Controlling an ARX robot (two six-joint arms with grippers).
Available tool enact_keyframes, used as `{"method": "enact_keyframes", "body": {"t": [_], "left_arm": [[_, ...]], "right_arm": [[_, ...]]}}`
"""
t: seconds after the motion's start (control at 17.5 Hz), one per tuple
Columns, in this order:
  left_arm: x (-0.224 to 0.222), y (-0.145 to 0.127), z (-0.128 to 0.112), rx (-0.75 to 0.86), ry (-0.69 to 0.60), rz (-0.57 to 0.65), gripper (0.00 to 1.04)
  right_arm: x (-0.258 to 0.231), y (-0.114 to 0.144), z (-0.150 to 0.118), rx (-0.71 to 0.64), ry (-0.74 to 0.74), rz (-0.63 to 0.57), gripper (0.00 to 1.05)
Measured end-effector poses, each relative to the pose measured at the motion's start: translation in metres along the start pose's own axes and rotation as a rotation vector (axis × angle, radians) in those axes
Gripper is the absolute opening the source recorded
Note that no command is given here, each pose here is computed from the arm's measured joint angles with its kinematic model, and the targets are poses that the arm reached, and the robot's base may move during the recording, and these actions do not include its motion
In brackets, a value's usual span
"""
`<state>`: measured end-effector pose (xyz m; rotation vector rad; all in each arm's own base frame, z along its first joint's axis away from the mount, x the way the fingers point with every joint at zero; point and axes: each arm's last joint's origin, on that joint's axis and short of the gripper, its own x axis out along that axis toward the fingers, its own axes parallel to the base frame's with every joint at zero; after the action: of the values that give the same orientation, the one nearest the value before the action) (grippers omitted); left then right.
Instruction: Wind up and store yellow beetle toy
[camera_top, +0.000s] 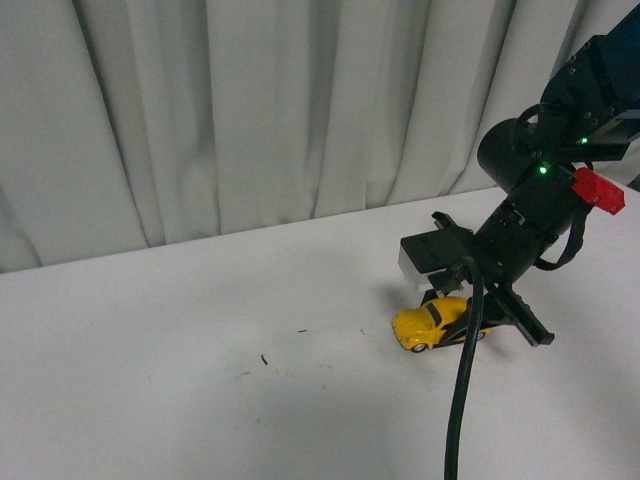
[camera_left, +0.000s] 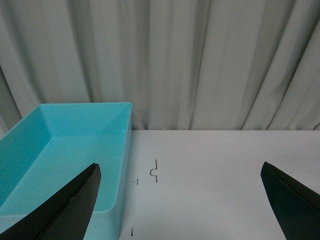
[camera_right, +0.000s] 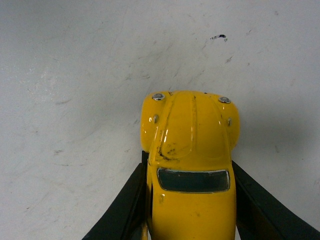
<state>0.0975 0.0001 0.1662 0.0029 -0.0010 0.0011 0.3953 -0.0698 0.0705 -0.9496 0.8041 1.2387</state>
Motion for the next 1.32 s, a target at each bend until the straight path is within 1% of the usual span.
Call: {"method": "enact_keyframes", "body": {"t": [0.17, 0.23, 0.29, 0.34, 0.46, 1.32], "left_arm": [[0.0000, 0.0000, 0.0000, 0.000, 0.000, 0.000, 0.98], [0.0000, 0.0000, 0.0000, 0.000, 0.000, 0.000, 0.98], [0.0000, 0.0000, 0.0000, 0.000, 0.000, 0.001, 0.98], [0.0000, 0.0000, 0.0000, 0.000, 0.000, 0.000, 0.98], [0.0000, 0.0000, -0.0001, 0.000, 0.000, 0.000, 0.98], [0.0000, 0.0000, 0.0000, 0.000, 0.000, 0.000, 0.98]], "right_arm": [[-0.0004, 0.0000, 0.0005, -0.004, -0.003, -0.008, 0.41], [0.0000, 0.0000, 0.0010, -0.009, -0.003, -0.009, 0.48], [0.0020, 0.0028, 0.0000, -0.004, 0.005, 0.001, 0.70], [0.0020, 0.0029, 0.0001, -0.003, 0.003, 0.002, 1.00], [0.0020, 0.0031, 0.0001, -0.003, 0.004, 0.004, 0.97], [0.0025, 0.0029, 0.0001, -0.006, 0.005, -0.002, 0.98]]}}
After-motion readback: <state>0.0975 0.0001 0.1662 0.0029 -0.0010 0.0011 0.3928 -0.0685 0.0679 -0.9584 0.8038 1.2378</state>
